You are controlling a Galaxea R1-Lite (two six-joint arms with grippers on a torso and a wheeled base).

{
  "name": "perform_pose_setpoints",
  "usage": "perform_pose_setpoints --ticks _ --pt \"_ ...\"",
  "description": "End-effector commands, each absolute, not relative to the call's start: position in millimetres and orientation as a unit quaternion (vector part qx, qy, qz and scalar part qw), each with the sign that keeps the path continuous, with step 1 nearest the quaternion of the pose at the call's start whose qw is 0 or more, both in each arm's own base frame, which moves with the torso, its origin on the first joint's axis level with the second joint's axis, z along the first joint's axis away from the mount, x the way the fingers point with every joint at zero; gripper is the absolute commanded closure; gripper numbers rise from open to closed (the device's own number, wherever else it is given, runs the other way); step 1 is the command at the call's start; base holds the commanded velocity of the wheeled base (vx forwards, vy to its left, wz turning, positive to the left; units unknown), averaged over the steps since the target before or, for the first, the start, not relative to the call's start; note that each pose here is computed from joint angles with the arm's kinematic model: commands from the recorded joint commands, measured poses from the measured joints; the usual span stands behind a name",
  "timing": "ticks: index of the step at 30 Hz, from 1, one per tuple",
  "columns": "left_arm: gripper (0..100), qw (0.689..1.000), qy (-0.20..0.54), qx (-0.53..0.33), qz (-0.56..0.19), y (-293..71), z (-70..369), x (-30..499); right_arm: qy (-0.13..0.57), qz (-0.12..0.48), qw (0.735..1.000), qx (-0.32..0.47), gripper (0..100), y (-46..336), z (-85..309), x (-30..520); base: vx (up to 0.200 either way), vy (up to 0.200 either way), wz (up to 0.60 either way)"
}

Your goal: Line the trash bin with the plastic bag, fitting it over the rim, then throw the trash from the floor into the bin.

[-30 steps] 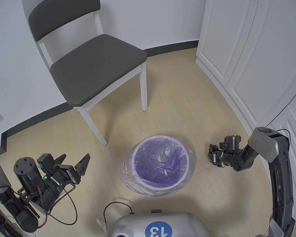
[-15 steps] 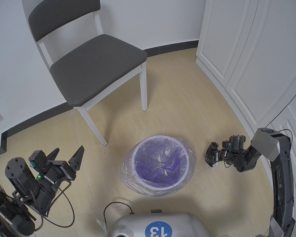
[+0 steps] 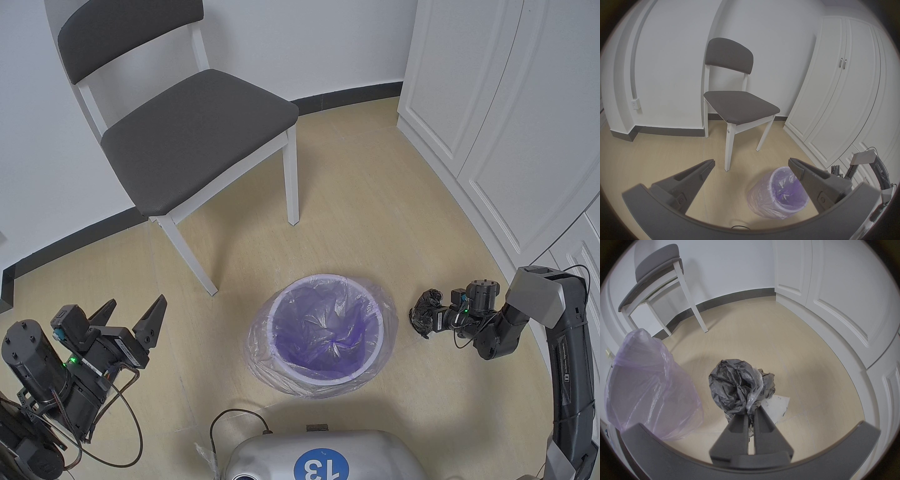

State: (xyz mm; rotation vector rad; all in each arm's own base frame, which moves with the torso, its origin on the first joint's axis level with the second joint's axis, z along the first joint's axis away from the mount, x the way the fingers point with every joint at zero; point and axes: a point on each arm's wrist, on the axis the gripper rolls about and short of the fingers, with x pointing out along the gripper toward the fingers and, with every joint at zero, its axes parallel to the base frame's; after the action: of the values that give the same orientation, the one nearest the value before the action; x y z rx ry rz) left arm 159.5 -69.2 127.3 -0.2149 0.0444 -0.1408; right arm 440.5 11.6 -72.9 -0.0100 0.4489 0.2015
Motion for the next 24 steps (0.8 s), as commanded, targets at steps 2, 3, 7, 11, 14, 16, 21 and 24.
perform_pose_setpoints --ticks 2,3,7,11,14,16,21,24 --pt "0 0.992 0.032 -0.103 -0.07 -67 126 153 0.22 0.127 0.967 0.004 100 11 -76 437 0.0 0.0 0.0" --pt "0 0.992 0.035 -0.102 -0.069 -67 125 152 0.216 0.134 0.967 0.006 100 12 -75 437 0.0 0.0 0.0" --pt "0 0.992 0.044 -0.098 -0.069 -66 123 152 0.219 0.133 0.966 0.032 100 11 -75 437 0.0 0.0 0.0" --pt "0 0.992 0.047 -0.096 -0.07 -67 123 152 0.218 0.131 0.966 0.04 100 11 -74 437 0.0 0.0 0.0" --pt "0 0.992 0.043 -0.097 -0.075 -68 124 152 0.218 0.132 0.966 0.042 100 11 -75 437 0.0 0.0 0.0" --pt "0 0.991 0.041 -0.098 -0.08 -70 124 150 0.213 0.132 0.967 0.041 100 11 -75 436 0.0 0.0 0.0" --pt "0 0.991 0.044 -0.093 -0.081 -70 123 151 0.197 0.134 0.971 0.03 100 10 -72 433 0.0 0.0 0.0" --pt "0 0.993 0.044 -0.078 -0.081 -71 122 153 0.187 0.135 0.973 0.029 100 10 -60 432 0.0 0.0 0.0"
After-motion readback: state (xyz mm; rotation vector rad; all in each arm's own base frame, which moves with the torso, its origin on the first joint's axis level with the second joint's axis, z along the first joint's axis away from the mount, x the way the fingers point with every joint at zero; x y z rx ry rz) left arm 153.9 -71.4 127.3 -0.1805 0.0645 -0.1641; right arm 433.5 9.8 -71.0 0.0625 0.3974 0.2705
